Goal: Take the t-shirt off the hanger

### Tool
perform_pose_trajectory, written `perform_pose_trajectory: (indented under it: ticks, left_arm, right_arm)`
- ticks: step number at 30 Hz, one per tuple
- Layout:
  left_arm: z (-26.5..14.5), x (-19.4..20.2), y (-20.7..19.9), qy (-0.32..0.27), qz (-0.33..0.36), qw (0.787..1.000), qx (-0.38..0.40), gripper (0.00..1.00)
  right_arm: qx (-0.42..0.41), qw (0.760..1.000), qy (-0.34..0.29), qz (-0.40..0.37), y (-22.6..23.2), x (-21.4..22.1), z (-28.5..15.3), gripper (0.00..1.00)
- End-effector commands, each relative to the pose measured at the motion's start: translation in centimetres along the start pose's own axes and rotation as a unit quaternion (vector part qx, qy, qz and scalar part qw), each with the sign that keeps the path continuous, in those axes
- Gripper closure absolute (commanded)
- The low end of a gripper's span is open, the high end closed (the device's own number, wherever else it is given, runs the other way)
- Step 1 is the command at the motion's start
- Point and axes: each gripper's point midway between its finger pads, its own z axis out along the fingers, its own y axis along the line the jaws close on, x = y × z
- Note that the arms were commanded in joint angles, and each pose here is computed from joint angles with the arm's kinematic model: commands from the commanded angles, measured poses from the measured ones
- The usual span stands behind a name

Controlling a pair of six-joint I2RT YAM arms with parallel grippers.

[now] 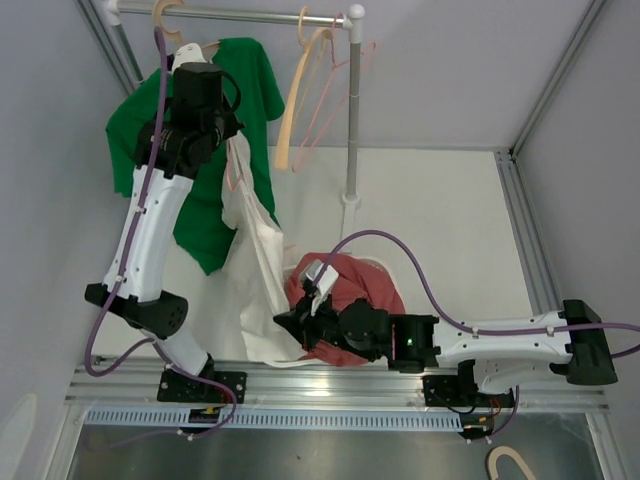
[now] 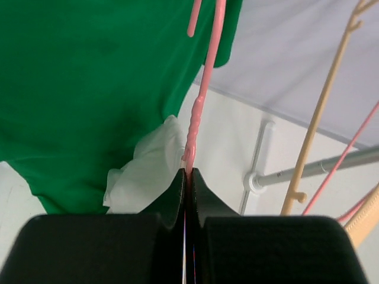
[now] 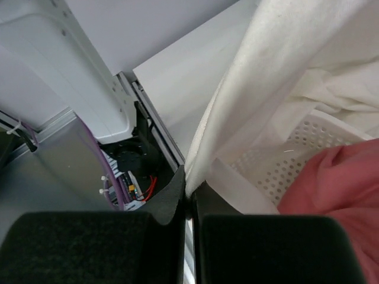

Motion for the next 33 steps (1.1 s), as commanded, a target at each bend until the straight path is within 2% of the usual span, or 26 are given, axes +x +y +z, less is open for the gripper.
perform_pose_trajectory:
  ticks: [1, 2, 3, 4, 7, 8, 9, 11, 14, 15, 19, 24, 27, 28, 33]
  left_arm:
    - [-3.1, -4.1, -0.8, -0.051, -0.039, 0.997, 0.052, 0.99]
    - [-4.1, -3.9, -1.3, -0.044, -0.043, 0.995, 0.075, 0.99]
    - [-3.6, -1.8, -1.3, -0.017, -0.031, 0.996, 0.08, 0.99]
    - [-4.6, -1.6, -1.4, -0.012, -0.032, 0.995, 0.096, 0.99]
    - [-8.0, 1.1, -1.4, 0.029, -0.02, 0.988, 0.152, 0.99]
    - [-10.3, 0.6, -0.8, 0.02, -0.02, 0.985, 0.17, 0.99]
    - [-11.6, 0.9, -0.8, 0.025, -0.015, 0.982, 0.188, 0.99]
    - [-13.1, 2.2, 0.7, 0.044, 0.004, 0.982, 0.184, 0.99]
    - [-17.1, 2.7, 3.0, 0.044, 0.018, 0.98, 0.195, 0.99]
    - [-18.9, 2.5, 4.0, 0.033, 0.017, 0.979, 0.2, 0.99]
    - [-21.8, 3.2, 7.0, 0.029, 0.023, 0.983, 0.181, 0.99]
    - [-20.8, 3.6, 9.2, 0.009, 0.029, 0.991, 0.129, 0.99]
    - [-18.9, 4.1, 9.9, 0.008, 0.033, 0.995, 0.093, 0.99]
    - [-18.1, 4.5, 9.9, 0.014, 0.034, 0.996, 0.087, 0.99]
    - [-16.6, 4.7, 9.4, 0.005, 0.023, 0.996, 0.086, 0.99]
  right_arm:
    - [-0.007, 1.0, 0.021, 0.008, 0.2, 0.4, 0.1, 1.0]
    - [-0.011, 1.0, 0.024, -0.001, 0.1, 0.2, 0.6, 1.0]
    - [-0.008, 1.0, 0.022, -0.005, -0.2, -0.5, 1.0, 1.0]
    - [0.001, 1.0, 0.001, -0.003, -0.8, -3.1, 1.8, 1.0]
    - [0.014, 1.0, 0.0, -0.021, -3.4, -4.9, 4.0, 1.0]
    - [0.009, 1.0, -0.019, -0.021, -3.4, -7.2, 4.5, 1.0]
    - [0.001, 0.999, -0.009, -0.033, -3.8, -7.0, 5.7, 1.0]
    - [0.013, 0.999, -0.034, -0.04, -5.3, -10.5, 6.9, 1.0]
    - [0.027, 0.998, -0.019, -0.048, -8.1, -11.0, 9.8, 1.0]
    - [0.023, 0.998, -0.033, -0.047, -8.3, -12.7, 10.4, 1.0]
    - [0.017, 0.999, -0.021, -0.042, -9.7, -12.8, 13.2, 1.0]
    - [0.01, 0.999, -0.023, -0.046, -9.1, -14.7, 13.6, 1.0]
    - [0.001, 0.996, -0.065, -0.063, -7.4, -20.0, 11.9, 1.0]
    - [-0.007, 0.993, -0.095, -0.068, -6.3, -23.1, 10.7, 1.0]
    - [-0.027, 0.973, -0.21, -0.097, -2.8, -33.3, 4.1, 1.0]
